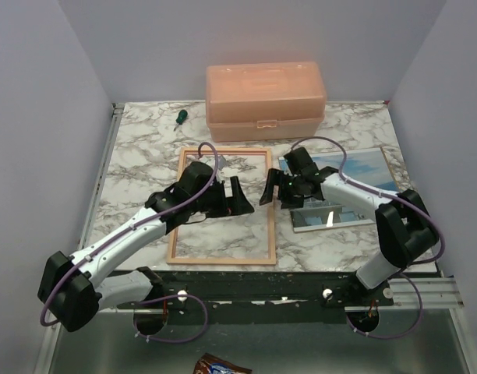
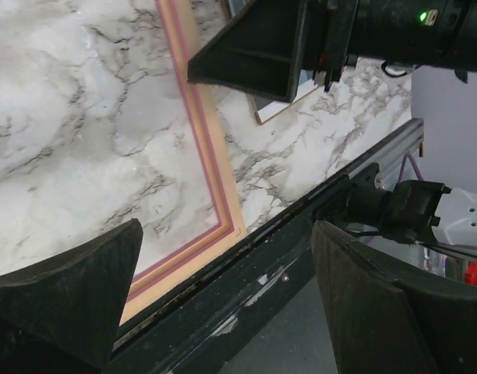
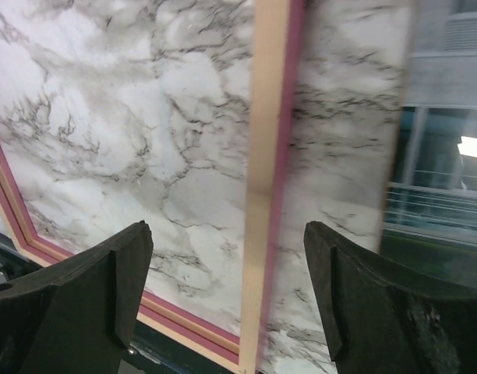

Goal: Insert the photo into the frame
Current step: Move the photo frame to the center of the board.

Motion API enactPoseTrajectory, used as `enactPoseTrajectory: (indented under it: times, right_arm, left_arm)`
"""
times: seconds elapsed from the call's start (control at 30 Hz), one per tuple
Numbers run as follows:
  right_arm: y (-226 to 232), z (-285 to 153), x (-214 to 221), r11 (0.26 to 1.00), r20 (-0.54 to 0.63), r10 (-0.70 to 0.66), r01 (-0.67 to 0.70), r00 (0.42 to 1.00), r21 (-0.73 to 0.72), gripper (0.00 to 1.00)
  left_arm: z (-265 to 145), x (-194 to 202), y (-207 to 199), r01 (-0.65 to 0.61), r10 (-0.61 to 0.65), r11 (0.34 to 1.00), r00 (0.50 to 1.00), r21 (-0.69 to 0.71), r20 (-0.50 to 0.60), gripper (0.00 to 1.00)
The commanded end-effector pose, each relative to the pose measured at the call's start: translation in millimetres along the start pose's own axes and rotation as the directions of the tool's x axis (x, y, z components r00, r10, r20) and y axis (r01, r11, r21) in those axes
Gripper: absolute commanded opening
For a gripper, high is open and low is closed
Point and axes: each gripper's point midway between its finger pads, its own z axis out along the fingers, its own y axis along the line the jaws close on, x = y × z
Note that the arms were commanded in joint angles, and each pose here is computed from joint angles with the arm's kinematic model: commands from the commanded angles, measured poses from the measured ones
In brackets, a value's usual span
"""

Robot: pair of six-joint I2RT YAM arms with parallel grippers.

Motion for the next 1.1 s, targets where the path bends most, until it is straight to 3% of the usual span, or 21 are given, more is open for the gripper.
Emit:
enactPoseTrajectory:
  times: [0.0,0.3,0.5,0.67,1.07]
  right_arm:
    - [-20.9,-21.5,-18.5,0.999,0.049,0.042,-0.041,0.998,-0.022,0.86]
    - [-122.0,-44.6,-37.9,0.957,0.111,0.223,-0.239,0.968,0.162,0.85]
    - [-165.0,-40.6,-29.5,0.906,0.12,0.263,-0.288,0.957,0.31,0.86]
    - [-175.4,-33.3,-20.8,0.894,0.1,0.263,-0.282,0.96,0.348,0.86]
    - [-162.2,-15.0,16.9,0.924,-0.005,0.303,-0.292,0.953,0.249,0.85]
  left_arm:
    - [11.5,-6.4,-41.3,-0.002,0.004,0.989,1.0,0.148,-0.014,0.91]
    - [57.3,4.1,-74.2,0.028,-0.007,0.982,0.994,0.187,-0.112,0.86]
    - [90.5,12.6,-83.9,0.065,-0.034,0.983,0.984,0.174,-0.176,0.78]
    - [109.2,15.2,-87.7,0.084,-0.052,0.983,0.98,0.161,-0.194,0.73]
    - [142.4,11.3,-73.4,0.086,-0.072,0.994,0.979,0.066,-0.189,0.68]
